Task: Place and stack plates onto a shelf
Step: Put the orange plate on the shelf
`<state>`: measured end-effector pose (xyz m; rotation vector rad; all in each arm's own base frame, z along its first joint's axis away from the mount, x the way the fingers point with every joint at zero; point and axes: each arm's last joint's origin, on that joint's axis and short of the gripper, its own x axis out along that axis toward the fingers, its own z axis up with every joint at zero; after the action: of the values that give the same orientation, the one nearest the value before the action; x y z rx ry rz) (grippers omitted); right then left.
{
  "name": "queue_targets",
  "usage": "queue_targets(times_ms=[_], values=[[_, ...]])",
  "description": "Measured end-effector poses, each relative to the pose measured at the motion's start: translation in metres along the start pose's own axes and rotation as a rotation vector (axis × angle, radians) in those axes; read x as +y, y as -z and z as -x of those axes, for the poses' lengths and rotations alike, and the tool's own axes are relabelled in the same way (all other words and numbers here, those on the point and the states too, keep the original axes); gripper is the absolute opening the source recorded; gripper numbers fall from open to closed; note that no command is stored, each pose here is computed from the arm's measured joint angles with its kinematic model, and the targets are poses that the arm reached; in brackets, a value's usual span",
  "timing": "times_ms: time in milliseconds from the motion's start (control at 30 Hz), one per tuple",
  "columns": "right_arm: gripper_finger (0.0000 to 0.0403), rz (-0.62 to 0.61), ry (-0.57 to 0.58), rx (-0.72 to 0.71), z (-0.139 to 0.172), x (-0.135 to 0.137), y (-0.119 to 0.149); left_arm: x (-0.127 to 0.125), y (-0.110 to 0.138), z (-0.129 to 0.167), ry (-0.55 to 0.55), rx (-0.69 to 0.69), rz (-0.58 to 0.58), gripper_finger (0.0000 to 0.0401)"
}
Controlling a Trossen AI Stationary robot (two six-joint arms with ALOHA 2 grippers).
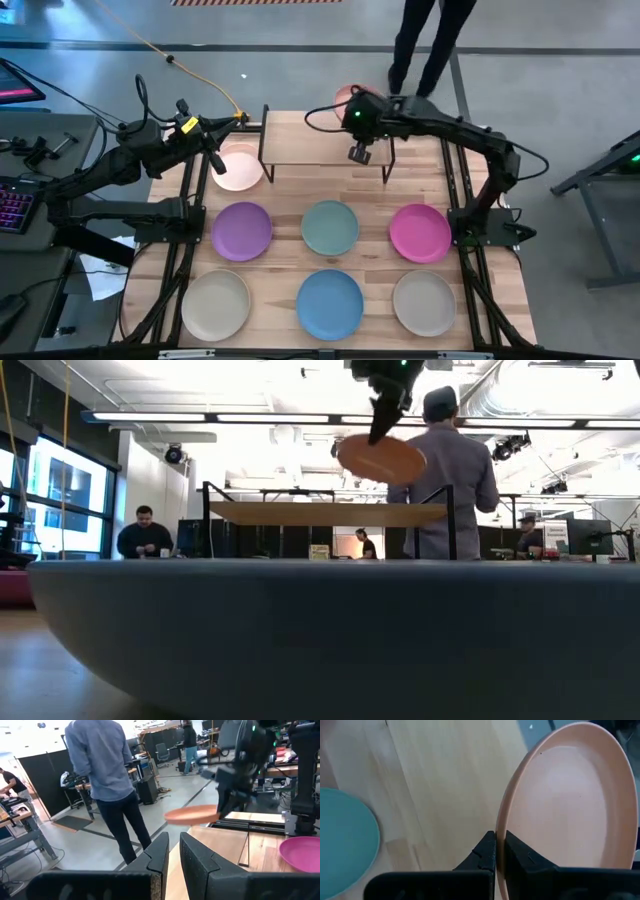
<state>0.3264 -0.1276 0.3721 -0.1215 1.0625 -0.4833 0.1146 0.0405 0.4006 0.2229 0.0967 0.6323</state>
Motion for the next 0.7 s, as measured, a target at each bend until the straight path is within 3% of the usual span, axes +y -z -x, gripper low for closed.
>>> queue_targets(times_ms=[300,700], values=[[0.0000,-0.058,-0.022,-0.021,-0.027,0.026,0.001,0.000,0.000,0.000,0.000,0.000,0.000,0.0035],[0.0000,-0.019,-0.030,0.055,-0.050,0.041,0.017,0.000,0.000,0.000,0.000,0.000,0.000,0.0035]])
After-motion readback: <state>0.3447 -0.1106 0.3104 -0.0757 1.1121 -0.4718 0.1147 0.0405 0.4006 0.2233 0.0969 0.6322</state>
